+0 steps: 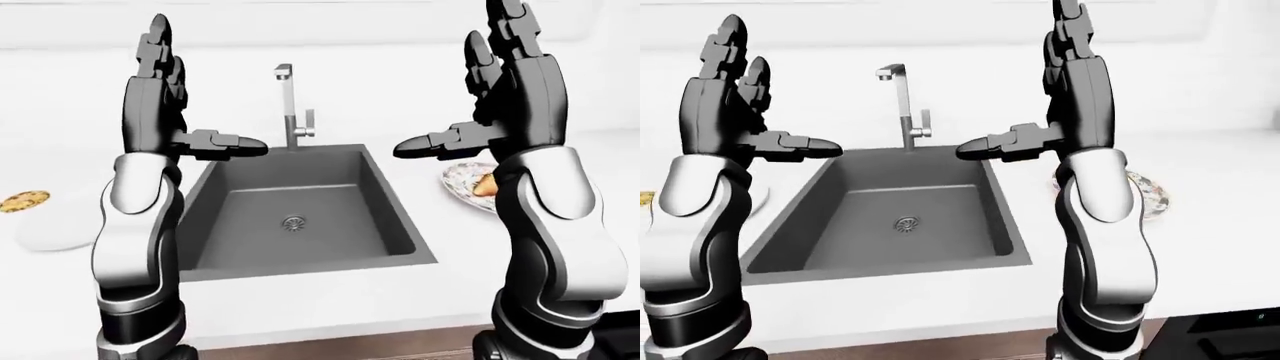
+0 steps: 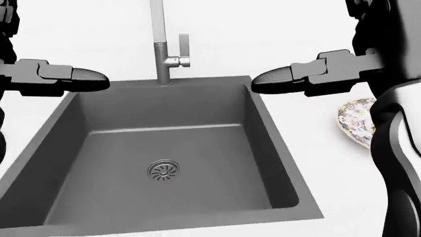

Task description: Place the pastries on the plates.

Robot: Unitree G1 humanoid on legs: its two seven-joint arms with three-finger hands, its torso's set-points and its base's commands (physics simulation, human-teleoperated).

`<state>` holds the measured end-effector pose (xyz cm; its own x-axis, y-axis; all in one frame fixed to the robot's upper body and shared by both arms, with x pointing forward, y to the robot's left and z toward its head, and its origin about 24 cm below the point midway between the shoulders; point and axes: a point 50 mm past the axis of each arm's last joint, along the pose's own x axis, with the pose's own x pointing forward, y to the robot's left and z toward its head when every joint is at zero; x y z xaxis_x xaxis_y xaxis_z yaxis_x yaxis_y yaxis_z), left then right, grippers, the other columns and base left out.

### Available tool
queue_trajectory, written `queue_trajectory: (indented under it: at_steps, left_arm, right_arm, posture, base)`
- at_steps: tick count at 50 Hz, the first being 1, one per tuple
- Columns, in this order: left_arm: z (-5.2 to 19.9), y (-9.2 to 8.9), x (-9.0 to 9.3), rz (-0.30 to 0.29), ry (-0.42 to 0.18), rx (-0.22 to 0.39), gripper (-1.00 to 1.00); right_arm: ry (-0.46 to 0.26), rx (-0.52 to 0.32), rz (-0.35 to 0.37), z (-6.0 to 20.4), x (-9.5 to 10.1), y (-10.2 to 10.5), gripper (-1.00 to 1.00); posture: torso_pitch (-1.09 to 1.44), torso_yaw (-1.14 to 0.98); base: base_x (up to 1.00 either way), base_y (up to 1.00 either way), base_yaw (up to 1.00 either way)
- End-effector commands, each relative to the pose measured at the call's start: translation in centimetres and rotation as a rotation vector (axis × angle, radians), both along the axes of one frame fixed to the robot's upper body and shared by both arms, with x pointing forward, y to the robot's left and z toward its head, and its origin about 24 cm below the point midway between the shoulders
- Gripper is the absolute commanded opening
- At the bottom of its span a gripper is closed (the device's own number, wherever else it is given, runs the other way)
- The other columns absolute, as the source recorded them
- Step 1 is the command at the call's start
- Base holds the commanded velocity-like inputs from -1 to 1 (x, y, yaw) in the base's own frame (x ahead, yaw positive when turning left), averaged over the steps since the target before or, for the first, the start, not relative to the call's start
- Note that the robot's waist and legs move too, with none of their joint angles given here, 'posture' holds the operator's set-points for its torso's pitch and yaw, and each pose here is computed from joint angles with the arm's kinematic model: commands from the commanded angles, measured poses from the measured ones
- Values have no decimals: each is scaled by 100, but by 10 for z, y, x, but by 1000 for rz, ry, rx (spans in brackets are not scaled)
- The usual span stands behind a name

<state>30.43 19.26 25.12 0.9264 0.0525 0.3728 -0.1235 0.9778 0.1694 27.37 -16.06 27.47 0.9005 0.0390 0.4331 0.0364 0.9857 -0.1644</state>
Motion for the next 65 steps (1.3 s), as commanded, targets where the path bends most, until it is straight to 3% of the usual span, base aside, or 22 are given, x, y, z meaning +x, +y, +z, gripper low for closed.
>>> queue_trajectory:
  at_steps: [1, 29, 47, 51, 55, 65]
  left_arm:
    - [18, 1, -4, 11, -84, 19, 100]
    - [18, 0, -5, 13, -76, 30, 100]
    - [17, 0, -5, 15, -72, 37, 100]
    - [18, 0, -4, 14, -72, 40, 100]
    - [20, -1, -3, 12, -69, 48, 100]
    - [18, -3, -3, 10, -65, 60, 100]
  right_arm:
    - [-68, -9, 17, 11, -4, 3, 100]
    - [-64, -8, 22, 7, -7, 1, 100]
    - [-54, -3, 20, 5, -3, 3, 100]
    - [-64, 30, 16, 7, -2, 1, 100]
    - [-61, -4, 18, 6, -1, 3, 100]
    - [-66, 4, 23, 4, -5, 1, 100]
  posture:
    - [-40, 0]
    - [-40, 0]
    - [-40, 0]
    - [-40, 0]
    - [-40, 0]
    - [-40, 0]
  base:
    - [0, 37, 0]
    - [3, 68, 0]
    - [-10, 45, 0]
    - [0, 0, 0]
    - [0, 0, 0]
    - [0, 30, 0]
